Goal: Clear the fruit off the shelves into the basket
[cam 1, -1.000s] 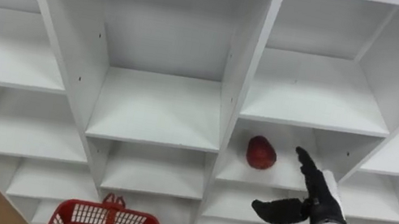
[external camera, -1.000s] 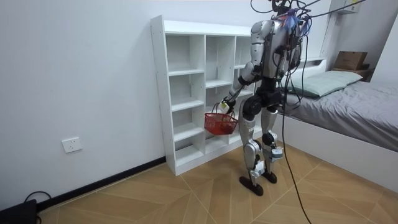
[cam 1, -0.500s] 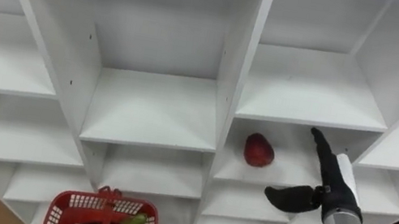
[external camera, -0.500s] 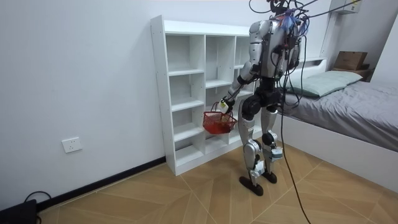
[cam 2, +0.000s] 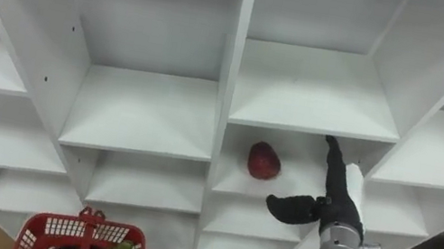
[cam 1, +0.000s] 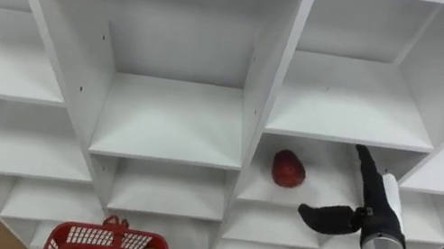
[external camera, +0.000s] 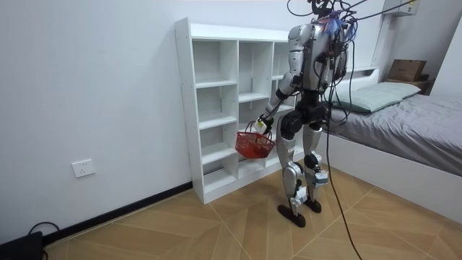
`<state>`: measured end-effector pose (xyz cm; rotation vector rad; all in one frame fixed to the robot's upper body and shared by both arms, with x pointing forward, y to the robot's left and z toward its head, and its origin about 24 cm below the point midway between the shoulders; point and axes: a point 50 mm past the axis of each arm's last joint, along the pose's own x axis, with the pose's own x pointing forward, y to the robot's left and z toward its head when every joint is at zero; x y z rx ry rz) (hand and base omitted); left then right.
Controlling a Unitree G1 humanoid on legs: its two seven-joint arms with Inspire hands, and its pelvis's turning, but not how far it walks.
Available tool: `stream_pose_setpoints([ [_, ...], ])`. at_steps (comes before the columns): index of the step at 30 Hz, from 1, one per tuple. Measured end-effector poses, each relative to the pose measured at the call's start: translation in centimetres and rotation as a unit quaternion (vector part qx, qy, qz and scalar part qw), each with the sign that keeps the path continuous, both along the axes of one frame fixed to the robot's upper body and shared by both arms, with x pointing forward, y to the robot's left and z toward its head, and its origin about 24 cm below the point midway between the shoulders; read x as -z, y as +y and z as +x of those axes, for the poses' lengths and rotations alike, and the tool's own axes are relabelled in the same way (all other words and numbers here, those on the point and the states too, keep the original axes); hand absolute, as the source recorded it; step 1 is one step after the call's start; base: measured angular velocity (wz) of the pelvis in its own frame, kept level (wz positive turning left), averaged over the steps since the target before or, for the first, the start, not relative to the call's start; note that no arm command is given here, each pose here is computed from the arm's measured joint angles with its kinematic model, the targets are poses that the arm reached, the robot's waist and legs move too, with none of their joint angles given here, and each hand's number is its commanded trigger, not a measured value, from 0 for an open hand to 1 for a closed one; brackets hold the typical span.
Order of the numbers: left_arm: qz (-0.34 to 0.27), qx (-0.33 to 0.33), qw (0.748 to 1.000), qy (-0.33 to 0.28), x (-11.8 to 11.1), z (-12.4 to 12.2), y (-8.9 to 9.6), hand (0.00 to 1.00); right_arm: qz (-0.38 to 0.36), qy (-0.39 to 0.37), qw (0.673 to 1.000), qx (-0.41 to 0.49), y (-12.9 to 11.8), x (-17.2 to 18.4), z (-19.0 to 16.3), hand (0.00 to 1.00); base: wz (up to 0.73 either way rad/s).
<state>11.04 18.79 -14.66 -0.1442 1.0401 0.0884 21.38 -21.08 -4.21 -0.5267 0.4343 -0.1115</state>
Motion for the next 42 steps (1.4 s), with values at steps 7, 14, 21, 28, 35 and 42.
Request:
stream_pose_setpoints([
  [7,0.001,0.003,1.000,0.001,0.0,0.0,0.1,1.00,0.047,-0.014,0.998,0.025,0.6,0.0,0.7,0.00,0.13],
  [14,0.003,0.005,1.000,-0.002,0.1,0.0,0.2,1.00,0.062,-0.027,0.997,0.043,0.8,0.0,2.5,0.00,0.10],
  [21,-0.001,0.022,1.000,0.001,0.2,0.6,-0.3,1.00,0.068,-0.013,0.995,0.073,0.6,0.8,3.8,0.00,0.06],
  [28,-0.007,0.032,0.999,-0.013,-0.1,1.6,-0.5,1.00,0.069,-0.028,0.993,0.093,0.7,0.6,4.2,0.00,0.08],
  [35,-0.004,0.034,0.999,-0.006,0.1,1.8,-0.5,1.00,0.062,-0.041,0.989,0.130,0.1,0.1,5.0,0.00,0.01],
  [42,-0.007,0.037,0.999,-0.007,0.0,2.1,-0.5,1.00,0.042,-0.044,0.987,0.145,-0.7,-0.4,6.4,0.00,0.00],
])
